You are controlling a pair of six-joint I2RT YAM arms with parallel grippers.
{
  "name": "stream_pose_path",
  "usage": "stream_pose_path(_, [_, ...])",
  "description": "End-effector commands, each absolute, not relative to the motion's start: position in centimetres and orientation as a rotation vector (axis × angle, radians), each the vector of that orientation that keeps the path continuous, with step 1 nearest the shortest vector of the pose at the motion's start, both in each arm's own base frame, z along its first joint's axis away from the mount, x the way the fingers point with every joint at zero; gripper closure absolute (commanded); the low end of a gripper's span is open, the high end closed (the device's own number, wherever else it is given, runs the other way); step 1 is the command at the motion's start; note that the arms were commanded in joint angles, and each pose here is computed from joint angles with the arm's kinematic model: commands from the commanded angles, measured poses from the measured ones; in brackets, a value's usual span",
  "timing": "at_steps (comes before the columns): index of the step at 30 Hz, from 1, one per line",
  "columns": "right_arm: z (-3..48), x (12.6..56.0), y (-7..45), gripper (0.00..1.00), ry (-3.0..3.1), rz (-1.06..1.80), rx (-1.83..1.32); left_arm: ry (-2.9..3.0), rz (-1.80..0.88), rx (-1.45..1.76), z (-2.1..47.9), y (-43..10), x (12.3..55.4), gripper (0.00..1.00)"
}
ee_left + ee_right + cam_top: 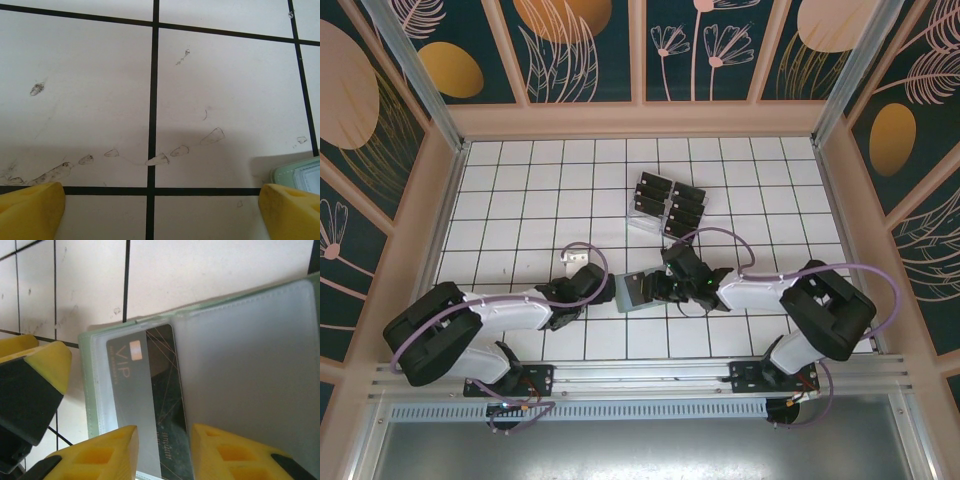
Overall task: Put the credit cards into the card holder
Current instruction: Insert the credit card into the card slot.
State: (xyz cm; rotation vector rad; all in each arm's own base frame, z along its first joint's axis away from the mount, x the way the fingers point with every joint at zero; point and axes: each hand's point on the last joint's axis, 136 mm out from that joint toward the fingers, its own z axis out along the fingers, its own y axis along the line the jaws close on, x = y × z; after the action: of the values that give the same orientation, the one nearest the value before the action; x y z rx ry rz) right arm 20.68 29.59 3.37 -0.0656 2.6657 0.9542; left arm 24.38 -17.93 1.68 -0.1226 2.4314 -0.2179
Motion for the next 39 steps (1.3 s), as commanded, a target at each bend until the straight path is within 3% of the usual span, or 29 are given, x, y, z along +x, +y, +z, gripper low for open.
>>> stream_pose_path(1, [3.5,21.0,30.3,0.67,2.647,0.958,-0.088,2.536,-0.345,-0.067,0.3,-20.3,22.7,0.02])
stream_pose_path(16, [3.2,20.1,32.3,0.86,2.673,0.988,-0.129,2.544,-0.365,-0.066,-0.3,-20.3,22.3,0.02])
stream_pose_path(28, [2.9,19.8,34.0,0.89,2.687,1.014,-0.164,2.54,-0.375,-0.064,-0.2,-20.4,22.3,0.02])
stream_pose_path(39, [3.0,20.3,33.3,0.87,2.679,0.996,-0.139,2.46,-0.243,-0.021,3.5,-19.6,24.3,0.01])
